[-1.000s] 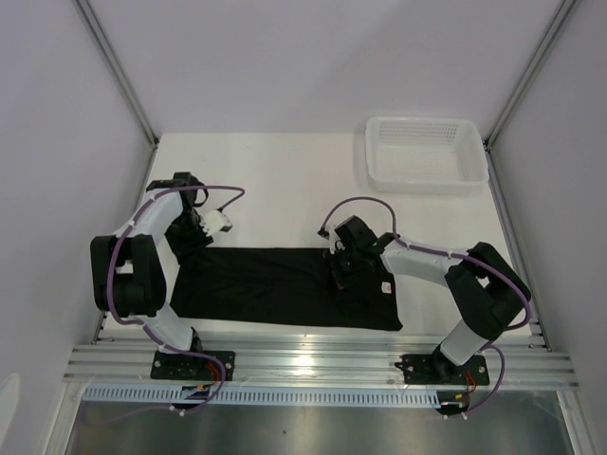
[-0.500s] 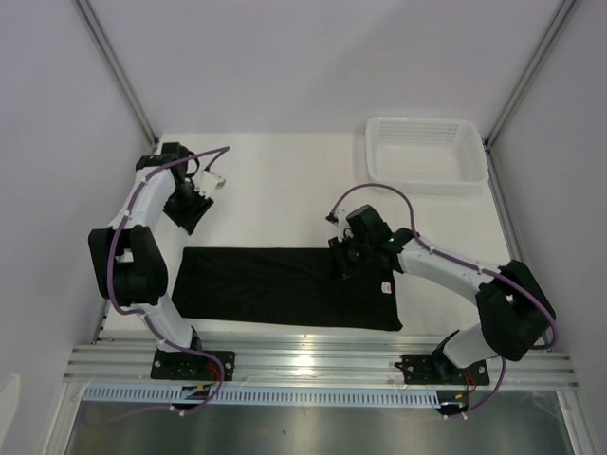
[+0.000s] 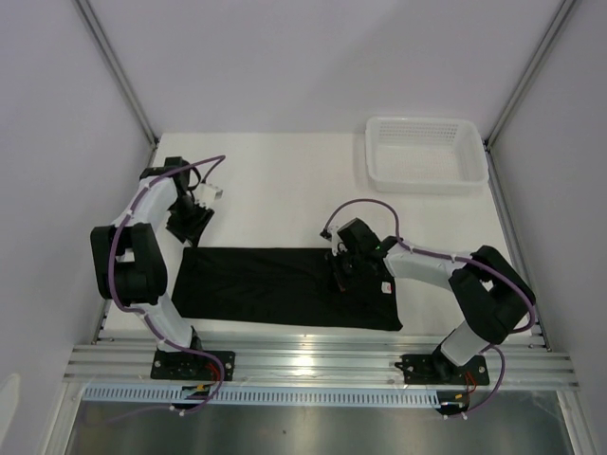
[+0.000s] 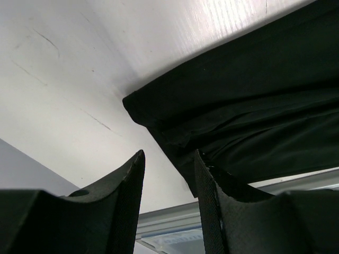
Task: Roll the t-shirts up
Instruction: Fold the tshirt
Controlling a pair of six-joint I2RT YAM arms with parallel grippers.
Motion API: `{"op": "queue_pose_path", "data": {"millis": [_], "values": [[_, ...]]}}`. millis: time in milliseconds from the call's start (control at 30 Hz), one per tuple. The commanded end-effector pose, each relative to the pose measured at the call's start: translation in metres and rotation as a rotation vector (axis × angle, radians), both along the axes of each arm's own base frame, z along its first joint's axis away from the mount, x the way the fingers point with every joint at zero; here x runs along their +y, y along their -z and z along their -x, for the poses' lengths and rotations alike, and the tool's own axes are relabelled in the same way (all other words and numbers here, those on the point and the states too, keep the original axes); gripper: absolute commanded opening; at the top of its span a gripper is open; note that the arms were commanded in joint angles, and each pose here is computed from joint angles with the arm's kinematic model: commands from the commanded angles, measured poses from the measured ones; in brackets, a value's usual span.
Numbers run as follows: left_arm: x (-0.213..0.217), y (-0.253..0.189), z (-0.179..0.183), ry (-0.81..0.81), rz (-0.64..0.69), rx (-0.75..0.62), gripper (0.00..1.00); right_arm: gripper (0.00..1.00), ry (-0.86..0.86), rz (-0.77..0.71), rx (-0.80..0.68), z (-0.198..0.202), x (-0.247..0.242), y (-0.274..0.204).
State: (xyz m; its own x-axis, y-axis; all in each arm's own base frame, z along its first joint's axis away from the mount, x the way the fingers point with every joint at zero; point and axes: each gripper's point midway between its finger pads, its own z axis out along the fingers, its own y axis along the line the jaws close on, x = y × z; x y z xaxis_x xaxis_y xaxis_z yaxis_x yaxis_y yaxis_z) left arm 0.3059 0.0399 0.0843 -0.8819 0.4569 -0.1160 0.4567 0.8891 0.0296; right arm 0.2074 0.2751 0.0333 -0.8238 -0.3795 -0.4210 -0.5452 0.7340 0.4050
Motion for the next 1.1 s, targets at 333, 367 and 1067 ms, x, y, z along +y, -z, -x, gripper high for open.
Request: {"op": "queue_pose_path", "data": {"millis": [333,367,1067], "values": [[0.009,-0.004,-0.001,-0.037,-0.028,-0.032,0.46,0.0,-0.153,-0.037,0.063,0.032,0.015,0.002],[0.008,-0.007,-0.001,-0.042,-0.016,-0.035,0.46,0.0,-0.166,-0.025,0.076,0.035,0.018,0.009],[0.006,0.021,0.006,-0.301,-0.004,0.119,0.42,0.0,-0.02,-0.022,-0.155,0.006,0.019,-0.043]]}}
